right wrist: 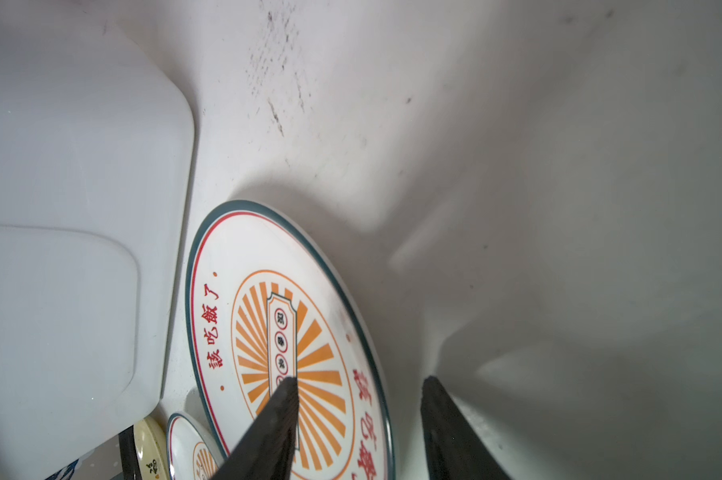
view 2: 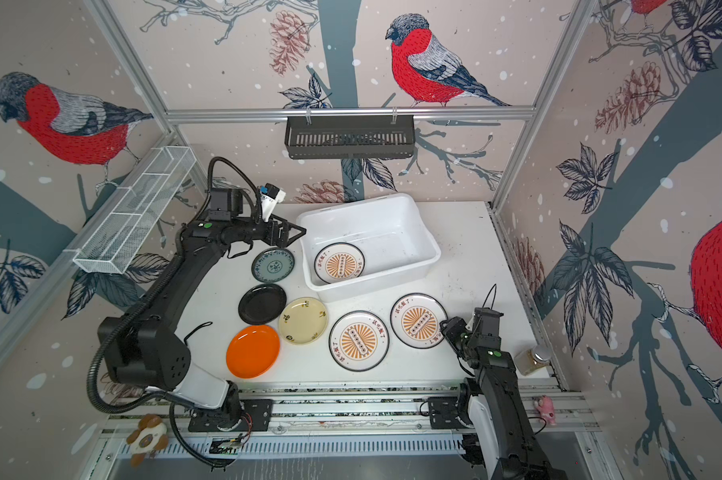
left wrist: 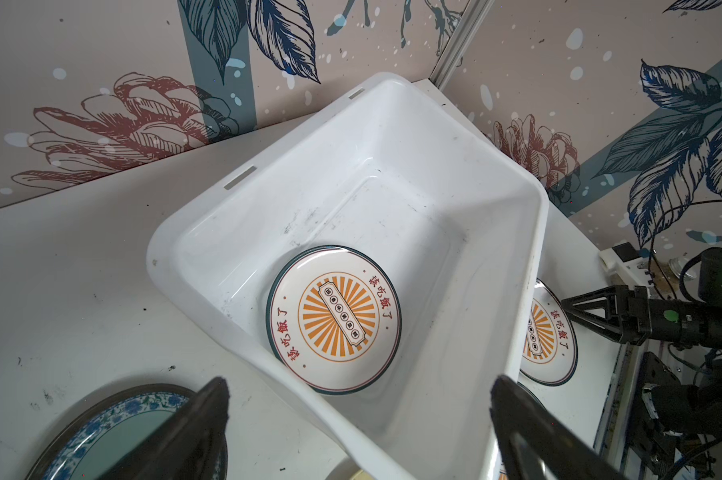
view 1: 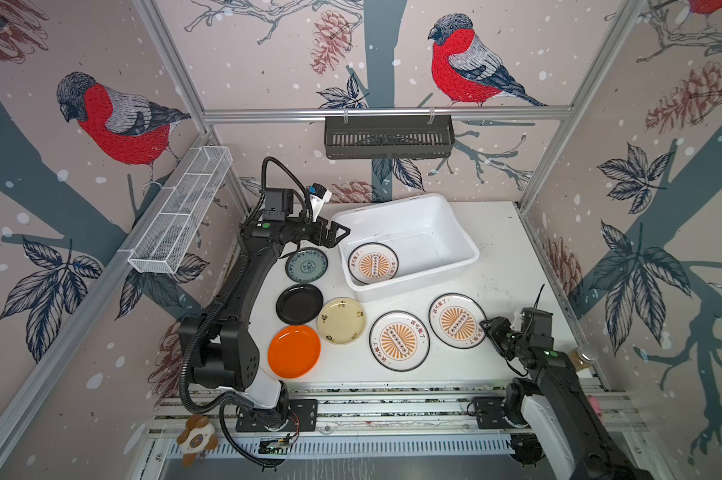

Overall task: Place the plates into the plastic bin on the countertop
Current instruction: 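Move the right gripper to the next sunburst plate and grip its rim, then lift the gripped sunburst plate upright with the right gripper, then carry the sunburst plate over the white bin with the right gripper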

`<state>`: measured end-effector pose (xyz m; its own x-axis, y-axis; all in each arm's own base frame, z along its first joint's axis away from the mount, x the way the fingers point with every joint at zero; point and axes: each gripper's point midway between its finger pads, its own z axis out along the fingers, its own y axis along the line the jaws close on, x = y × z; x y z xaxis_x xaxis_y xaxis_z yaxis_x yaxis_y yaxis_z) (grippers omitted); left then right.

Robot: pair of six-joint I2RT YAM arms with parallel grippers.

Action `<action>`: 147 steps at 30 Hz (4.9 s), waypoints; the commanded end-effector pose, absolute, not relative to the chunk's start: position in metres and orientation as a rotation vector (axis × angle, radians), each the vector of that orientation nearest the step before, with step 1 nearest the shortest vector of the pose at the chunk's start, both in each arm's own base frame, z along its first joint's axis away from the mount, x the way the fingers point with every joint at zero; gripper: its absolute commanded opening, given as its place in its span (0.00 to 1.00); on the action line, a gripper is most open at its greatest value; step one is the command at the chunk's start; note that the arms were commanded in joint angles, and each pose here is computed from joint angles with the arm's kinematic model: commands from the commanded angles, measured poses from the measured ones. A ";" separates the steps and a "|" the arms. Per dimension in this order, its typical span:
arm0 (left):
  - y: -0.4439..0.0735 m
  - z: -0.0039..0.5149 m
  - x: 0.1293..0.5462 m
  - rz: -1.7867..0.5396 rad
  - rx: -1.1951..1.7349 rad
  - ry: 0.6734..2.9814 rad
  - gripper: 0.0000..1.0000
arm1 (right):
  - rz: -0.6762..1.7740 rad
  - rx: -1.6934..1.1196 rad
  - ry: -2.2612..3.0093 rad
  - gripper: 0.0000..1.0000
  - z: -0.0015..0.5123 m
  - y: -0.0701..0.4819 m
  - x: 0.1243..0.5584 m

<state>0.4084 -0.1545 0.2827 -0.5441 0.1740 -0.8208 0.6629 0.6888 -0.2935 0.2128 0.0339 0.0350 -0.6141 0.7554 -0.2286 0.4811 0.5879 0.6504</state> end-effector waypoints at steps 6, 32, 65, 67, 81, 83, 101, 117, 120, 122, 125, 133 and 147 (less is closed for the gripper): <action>-0.157 0.280 0.407 -0.773 0.664 2.067 0.97 | 0.778 0.931 2.319 0.42 0.033 0.037 0.220; -0.161 0.278 0.401 -0.809 0.674 2.057 0.97 | 0.824 0.918 2.309 0.17 0.026 0.038 0.218; -0.161 0.301 0.399 -0.780 0.681 2.021 0.97 | 0.887 0.740 2.208 0.02 0.095 0.042 0.231; -0.161 0.301 0.400 -0.781 0.683 2.022 0.97 | 0.877 0.731 2.222 0.02 0.097 0.042 0.230; -0.162 0.310 0.402 -0.775 0.692 2.006 0.97 | 0.892 0.671 2.271 0.01 0.114 0.049 0.220; -0.162 0.312 0.403 -0.774 0.691 2.002 0.97 | 0.896 0.653 2.278 0.01 0.119 0.051 0.219; -0.164 0.326 0.406 -0.782 0.692 1.978 0.97 | 0.905 0.512 2.392 0.01 0.141 0.071 0.199; -0.162 0.343 0.410 -0.769 0.677 1.962 0.97 | 1.007 0.256 2.334 0.01 0.233 0.118 0.213; -0.162 0.344 0.408 -0.764 0.670 1.959 0.97 | 1.037 0.214 2.304 0.01 0.252 0.126 0.227; -0.161 0.345 0.409 -0.758 0.661 1.955 0.97 | 1.050 0.193 2.283 0.01 0.264 0.131 0.239; -0.161 0.347 0.410 -0.761 0.652 1.952 0.97 | 1.054 0.165 2.262 0.01 0.278 0.138 0.262; -0.154 0.350 0.423 -0.684 0.621 1.947 0.97 | 1.020 0.076 2.259 0.01 0.284 0.166 0.339; -0.141 0.352 0.442 -0.591 0.532 1.968 0.97 | 1.000 -0.076 2.318 0.01 0.243 0.221 0.449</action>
<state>0.4342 -0.1464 0.3396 -0.4519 0.1347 -0.8818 0.6204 0.7578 -0.2022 0.4360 0.2101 0.2348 -0.8424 0.2129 -0.4950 -0.2013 0.7278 0.6556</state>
